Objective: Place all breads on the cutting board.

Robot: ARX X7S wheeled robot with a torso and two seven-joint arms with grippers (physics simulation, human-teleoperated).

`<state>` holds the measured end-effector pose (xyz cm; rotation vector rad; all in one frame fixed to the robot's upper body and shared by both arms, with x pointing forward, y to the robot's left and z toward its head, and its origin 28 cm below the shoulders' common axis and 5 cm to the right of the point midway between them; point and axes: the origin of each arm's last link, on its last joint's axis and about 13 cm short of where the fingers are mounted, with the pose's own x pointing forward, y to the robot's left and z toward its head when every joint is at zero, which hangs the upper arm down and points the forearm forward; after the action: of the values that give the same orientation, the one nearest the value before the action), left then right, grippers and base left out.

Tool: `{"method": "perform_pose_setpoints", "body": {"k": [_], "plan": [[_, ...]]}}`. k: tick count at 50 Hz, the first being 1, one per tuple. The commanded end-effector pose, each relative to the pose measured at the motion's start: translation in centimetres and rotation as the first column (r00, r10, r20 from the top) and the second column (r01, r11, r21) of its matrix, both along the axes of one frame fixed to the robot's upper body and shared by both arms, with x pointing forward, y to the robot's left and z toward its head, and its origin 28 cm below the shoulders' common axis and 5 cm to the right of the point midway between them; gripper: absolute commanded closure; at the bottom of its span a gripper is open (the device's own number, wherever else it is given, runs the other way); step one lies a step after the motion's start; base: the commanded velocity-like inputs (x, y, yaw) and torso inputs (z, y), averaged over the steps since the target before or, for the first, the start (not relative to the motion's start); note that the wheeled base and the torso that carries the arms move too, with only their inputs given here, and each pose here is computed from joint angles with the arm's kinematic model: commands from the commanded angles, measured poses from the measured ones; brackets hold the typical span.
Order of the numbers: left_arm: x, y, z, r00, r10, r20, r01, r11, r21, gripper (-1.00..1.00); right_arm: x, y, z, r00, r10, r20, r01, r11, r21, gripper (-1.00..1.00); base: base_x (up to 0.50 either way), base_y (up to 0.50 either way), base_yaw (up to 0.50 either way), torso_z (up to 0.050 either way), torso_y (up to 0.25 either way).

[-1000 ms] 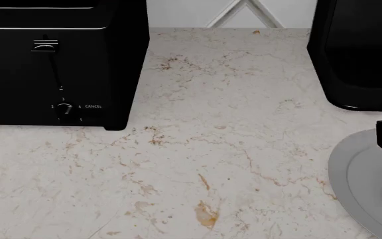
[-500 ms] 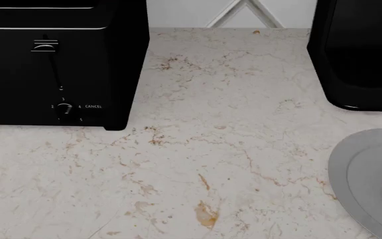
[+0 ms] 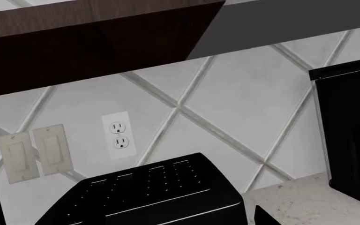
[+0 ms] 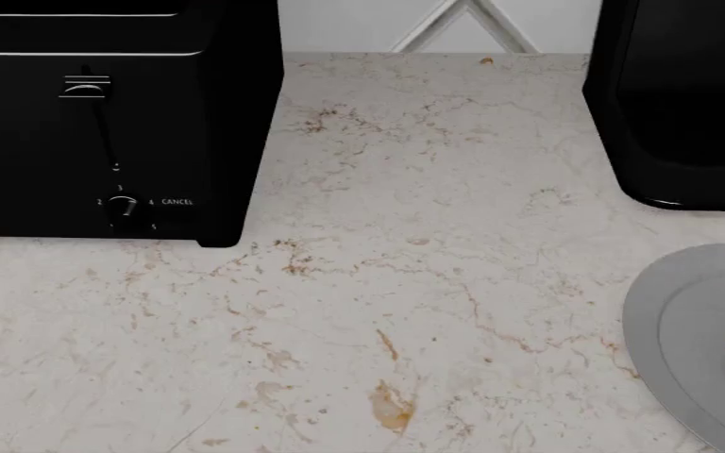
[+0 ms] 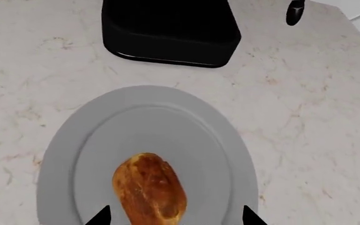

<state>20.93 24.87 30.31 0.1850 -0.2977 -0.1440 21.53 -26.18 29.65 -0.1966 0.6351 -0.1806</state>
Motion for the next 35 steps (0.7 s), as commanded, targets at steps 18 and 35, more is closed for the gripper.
{"method": "perform_pose_setpoints", "body": {"k": [18,35], "plan": [[0.5,-0.2,0.2,1.000,-0.014,0.010,0.014,1.000,-0.011,-1.00,3.0,0.0,-2.8,0.999,0.022,-0.032,-0.020,0.999,0.049,-1.00,0.00,0.00,0.00,0.000,0.000],[0.5,-0.1,-0.1,1.000,-0.008,0.004,0.009,1.000,-0.010,-1.00,4.6,0.1,-5.0,0.997,0.008,-0.073,-0.005,0.999,0.049,-1.00,0.00,0.00,0.00,0.000,0.000]]}}
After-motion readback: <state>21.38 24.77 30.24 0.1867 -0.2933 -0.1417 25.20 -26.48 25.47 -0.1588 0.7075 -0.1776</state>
